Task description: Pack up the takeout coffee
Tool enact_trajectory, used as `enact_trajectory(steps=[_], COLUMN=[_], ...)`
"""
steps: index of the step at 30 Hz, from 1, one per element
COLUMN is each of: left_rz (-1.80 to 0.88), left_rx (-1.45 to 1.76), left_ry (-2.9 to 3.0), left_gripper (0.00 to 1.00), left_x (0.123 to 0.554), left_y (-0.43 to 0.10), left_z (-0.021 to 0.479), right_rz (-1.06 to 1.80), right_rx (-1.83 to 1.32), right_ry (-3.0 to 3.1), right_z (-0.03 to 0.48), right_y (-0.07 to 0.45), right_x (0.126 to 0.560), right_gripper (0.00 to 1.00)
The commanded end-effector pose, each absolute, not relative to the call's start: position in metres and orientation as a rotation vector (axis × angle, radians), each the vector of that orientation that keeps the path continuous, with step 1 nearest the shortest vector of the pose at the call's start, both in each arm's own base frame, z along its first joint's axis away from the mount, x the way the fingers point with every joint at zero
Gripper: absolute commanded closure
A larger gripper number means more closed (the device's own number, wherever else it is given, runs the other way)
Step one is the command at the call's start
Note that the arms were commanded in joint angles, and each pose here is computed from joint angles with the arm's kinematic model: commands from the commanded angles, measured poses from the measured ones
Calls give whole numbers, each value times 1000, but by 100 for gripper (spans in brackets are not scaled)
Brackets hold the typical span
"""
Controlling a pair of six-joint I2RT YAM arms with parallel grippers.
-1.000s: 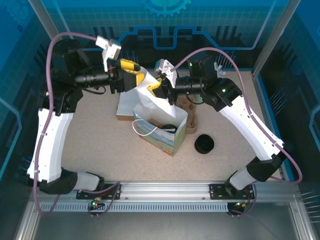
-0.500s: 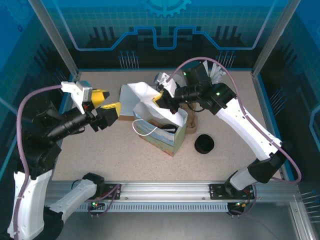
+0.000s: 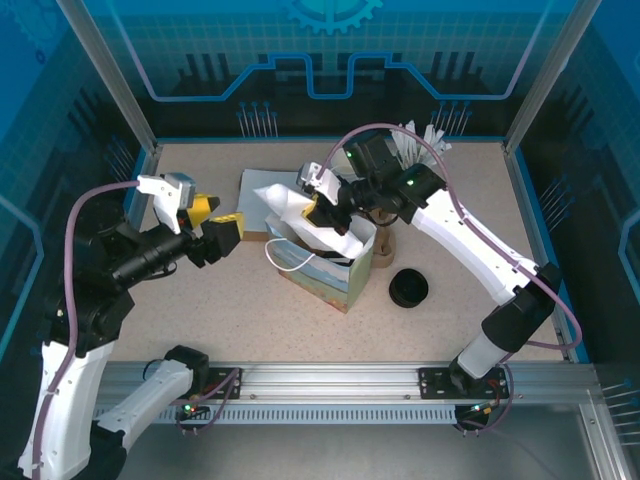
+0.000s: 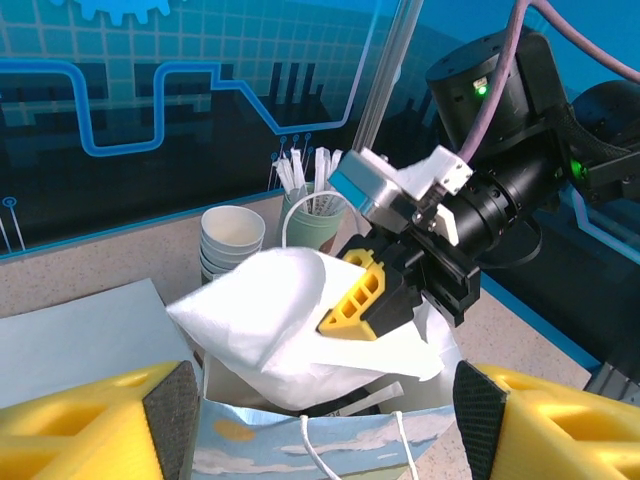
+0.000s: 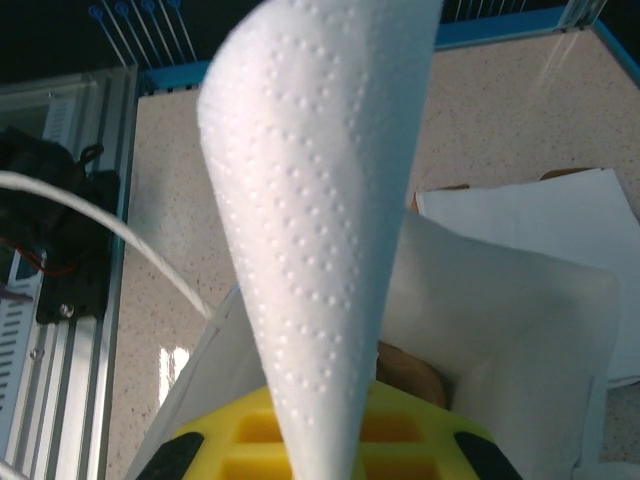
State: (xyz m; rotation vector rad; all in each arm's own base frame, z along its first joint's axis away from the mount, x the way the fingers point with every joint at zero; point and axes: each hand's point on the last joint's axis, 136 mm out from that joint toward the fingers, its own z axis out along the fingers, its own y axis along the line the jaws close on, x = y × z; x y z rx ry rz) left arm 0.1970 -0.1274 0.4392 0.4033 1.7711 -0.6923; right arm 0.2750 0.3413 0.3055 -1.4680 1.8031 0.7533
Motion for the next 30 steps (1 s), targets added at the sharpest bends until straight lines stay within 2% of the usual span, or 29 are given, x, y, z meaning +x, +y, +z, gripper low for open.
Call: enact_trajectory(steps=[1,24,27,30], left_rz=[-683,-693,-693,-692], left_rx=[385,381,381,383], left_ry=[1779,1792,1796,1797], left_gripper=[28,28,28,28], left_x=[198,207,208,208], left_y=[-125,-128,-129,-129], left_z=[436,433,432,432], right_rz=[685,402,414,438], right_rx=[-1576,-1797,-1783,-1761], right_ry=[1814,2005,1998,1969], right_z=[281,198,205,218], right_y=[333,319,322,325], right_x=[267,275,276,275], right_gripper=[100,100,95,80])
